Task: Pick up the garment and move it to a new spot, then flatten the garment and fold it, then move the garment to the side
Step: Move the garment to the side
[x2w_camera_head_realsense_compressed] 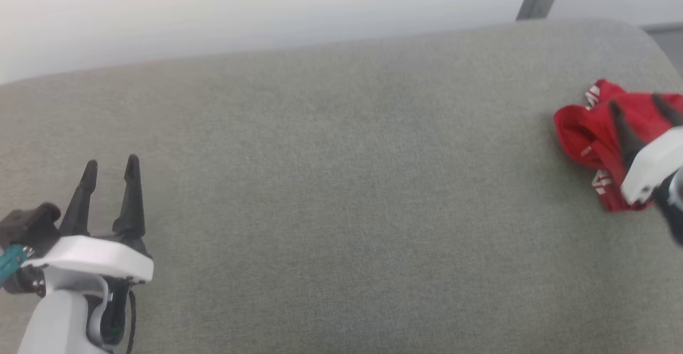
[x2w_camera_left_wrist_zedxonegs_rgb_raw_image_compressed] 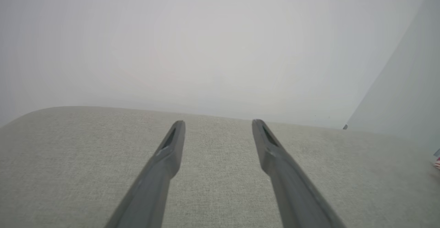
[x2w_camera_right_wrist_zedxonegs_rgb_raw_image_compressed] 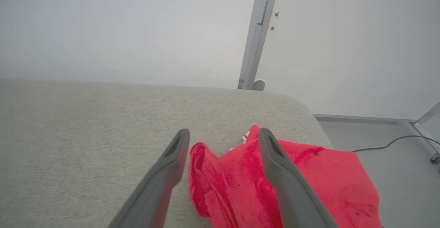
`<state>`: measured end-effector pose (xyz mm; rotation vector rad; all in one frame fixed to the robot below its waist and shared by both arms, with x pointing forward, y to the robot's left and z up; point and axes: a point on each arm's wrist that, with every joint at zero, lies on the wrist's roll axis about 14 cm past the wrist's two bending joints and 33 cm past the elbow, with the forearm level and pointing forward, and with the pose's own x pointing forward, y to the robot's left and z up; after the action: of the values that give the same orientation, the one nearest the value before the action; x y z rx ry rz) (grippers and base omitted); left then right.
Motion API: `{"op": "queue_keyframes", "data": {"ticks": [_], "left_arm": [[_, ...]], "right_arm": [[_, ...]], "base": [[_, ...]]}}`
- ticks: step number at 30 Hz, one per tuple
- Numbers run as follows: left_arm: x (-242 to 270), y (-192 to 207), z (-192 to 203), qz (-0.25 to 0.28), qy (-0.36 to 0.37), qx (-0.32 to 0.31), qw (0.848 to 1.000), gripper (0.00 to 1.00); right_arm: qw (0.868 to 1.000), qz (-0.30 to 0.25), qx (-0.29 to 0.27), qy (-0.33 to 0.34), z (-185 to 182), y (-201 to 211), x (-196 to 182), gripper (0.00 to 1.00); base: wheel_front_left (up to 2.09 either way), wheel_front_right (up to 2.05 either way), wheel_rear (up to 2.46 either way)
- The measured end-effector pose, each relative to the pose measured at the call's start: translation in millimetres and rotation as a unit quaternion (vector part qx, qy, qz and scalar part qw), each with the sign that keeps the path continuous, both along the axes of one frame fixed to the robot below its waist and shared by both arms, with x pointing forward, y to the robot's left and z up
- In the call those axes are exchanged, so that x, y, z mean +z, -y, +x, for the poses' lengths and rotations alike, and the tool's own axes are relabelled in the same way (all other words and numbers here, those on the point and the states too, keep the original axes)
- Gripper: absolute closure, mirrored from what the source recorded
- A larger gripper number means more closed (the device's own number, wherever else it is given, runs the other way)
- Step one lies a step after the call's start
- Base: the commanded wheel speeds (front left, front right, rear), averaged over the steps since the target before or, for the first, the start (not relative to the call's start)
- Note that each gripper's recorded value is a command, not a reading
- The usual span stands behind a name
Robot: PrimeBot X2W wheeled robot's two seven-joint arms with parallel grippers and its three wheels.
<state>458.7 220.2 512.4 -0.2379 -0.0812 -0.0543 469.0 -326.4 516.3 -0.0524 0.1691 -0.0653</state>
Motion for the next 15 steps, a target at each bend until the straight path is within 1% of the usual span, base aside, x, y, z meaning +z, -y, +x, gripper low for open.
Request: {"op": "queue_keyframes", "data": {"ticks": [6,15], "left_arm": [[9,-21,-25,0.005,0.01,0.029,1.0,0.0],[8,-36,-54,0.004,0.011,0.054,0.998,0.0]], "right_arm": [[0.999,0.024,0.028,0.025,-13,-29,-3,0.0],[0.996,0.038,0.06,0.05,-29,-63,-5,0.0]], "base": [[0.0,0.0,0.0],[0.0,0.0,0.0]]}}
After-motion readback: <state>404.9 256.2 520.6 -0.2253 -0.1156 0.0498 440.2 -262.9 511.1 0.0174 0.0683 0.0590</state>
